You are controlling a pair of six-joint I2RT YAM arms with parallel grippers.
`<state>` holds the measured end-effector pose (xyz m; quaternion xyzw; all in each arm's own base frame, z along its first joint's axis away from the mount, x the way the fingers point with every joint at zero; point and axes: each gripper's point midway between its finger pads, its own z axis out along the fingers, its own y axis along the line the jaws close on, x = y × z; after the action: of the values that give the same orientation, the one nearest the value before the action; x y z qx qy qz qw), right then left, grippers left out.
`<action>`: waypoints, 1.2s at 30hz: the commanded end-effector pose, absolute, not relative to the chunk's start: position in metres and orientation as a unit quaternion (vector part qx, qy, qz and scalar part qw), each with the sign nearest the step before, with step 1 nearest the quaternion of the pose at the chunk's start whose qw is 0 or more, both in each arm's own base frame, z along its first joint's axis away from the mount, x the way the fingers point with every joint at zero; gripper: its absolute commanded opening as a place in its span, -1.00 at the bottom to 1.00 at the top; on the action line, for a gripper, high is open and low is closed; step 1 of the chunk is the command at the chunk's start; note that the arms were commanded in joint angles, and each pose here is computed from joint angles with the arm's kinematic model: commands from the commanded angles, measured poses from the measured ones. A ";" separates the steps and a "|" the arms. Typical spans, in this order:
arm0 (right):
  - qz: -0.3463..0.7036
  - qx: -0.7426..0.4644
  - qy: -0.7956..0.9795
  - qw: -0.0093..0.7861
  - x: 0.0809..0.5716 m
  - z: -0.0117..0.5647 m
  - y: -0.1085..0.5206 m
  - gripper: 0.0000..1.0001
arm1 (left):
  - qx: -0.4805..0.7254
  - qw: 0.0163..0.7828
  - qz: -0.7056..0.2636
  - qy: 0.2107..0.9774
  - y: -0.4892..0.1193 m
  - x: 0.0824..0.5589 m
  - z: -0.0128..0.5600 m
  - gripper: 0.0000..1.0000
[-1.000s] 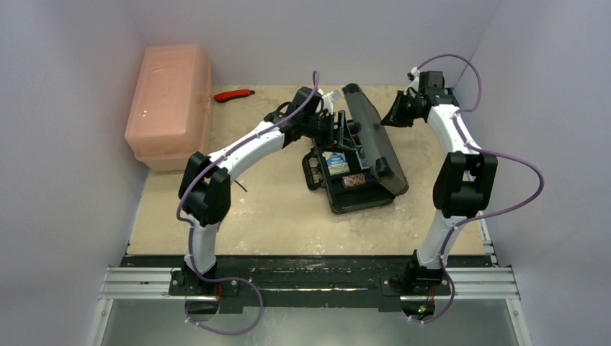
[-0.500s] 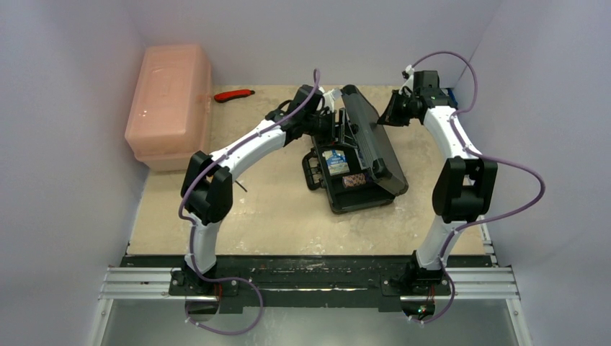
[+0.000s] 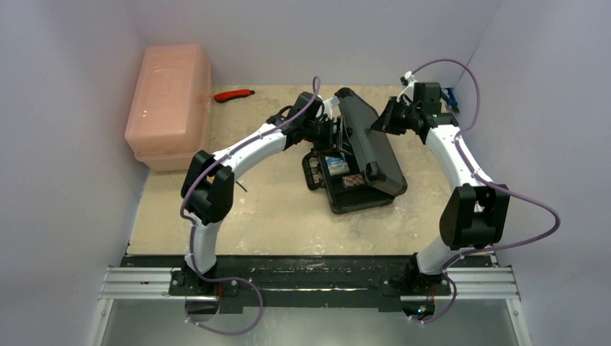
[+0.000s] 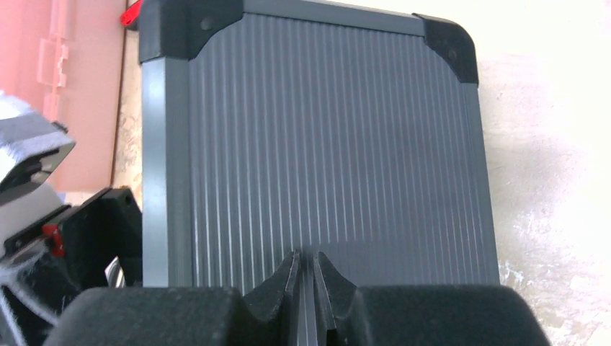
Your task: Pack up texas hold em set
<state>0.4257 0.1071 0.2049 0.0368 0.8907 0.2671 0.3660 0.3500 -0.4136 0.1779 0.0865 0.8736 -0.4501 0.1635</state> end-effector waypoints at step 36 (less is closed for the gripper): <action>0.365 0.007 0.860 0.357 0.338 0.194 0.152 -0.14 | 0.107 0.225 -0.404 0.880 -0.375 0.338 0.187 0.18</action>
<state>0.3512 0.1433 0.1977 0.0200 0.8578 0.3517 0.3743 0.3345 -0.3756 0.1428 0.0810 0.9065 -0.3808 0.1633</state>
